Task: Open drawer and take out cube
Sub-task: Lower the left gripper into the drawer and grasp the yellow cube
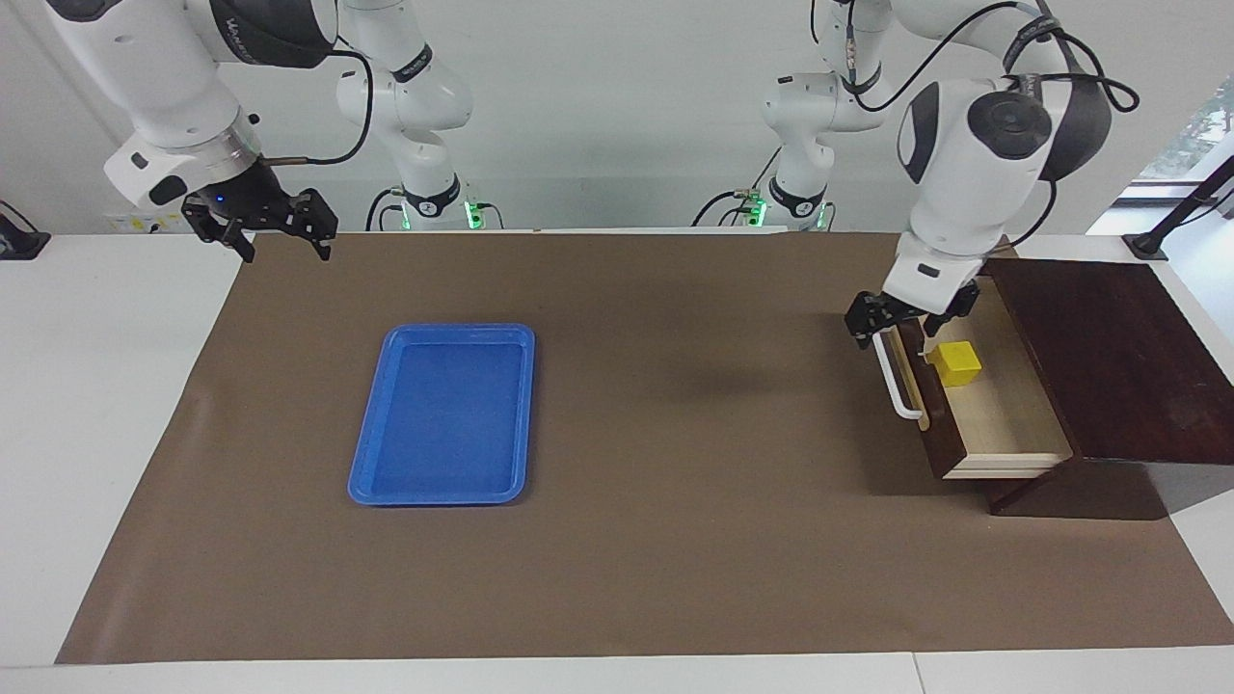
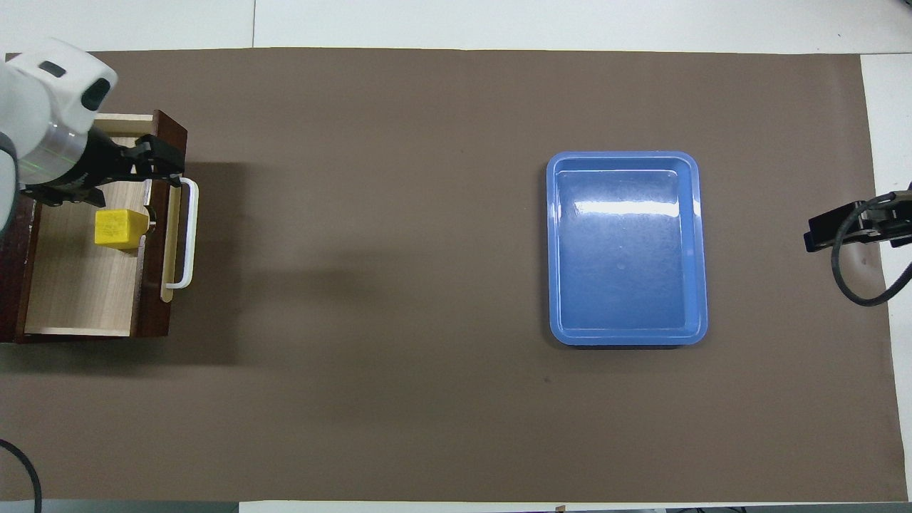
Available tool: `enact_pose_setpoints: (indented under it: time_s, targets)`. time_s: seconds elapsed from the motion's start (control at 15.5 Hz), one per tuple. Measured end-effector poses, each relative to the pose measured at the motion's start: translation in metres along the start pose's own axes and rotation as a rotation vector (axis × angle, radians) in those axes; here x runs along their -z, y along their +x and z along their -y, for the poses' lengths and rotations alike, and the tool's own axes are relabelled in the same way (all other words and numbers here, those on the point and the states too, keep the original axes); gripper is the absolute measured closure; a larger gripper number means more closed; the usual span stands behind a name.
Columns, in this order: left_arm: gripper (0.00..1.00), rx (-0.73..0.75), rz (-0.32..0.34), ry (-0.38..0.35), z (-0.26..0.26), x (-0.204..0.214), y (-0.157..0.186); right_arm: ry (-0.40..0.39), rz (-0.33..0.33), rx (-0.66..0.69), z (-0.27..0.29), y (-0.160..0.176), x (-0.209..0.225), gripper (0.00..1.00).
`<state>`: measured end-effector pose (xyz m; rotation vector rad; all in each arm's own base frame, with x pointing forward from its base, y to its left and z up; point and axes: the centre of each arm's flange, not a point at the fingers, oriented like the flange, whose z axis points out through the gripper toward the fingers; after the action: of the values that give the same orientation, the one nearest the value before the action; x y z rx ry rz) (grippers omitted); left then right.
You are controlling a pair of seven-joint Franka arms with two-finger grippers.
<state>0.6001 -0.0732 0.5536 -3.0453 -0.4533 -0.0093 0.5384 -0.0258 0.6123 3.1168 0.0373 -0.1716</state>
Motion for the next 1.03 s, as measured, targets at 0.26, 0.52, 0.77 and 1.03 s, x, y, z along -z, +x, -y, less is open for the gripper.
enact_pose_setpoints:
  time_s: [0.26, 0.52, 0.77, 1.03]
  targets:
    - [0.00, 0.502, 0.006, -0.028, 0.037, 0.000, 0.017, 0.000, 0.000, 0.000, 0.000, 0.000, 0.000, 0.00]
    - [0.00, 1.002, -0.013, -0.061, 0.053, -0.014, 0.028, 0.000, 0.000, 0.000, 0.000, 0.000, 0.000, 0.00]
    - [0.00, 1.189, 0.006, -0.045, 0.061, -0.043, 0.027, 0.000, 0.000, 0.000, 0.000, 0.000, 0.000, 0.00]
    - [0.00, 1.260, 0.022, -0.023, 0.096, -0.061, 0.031, 0.000, 0.000, 0.000, 0.000, 0.000, 0.000, 0.00]
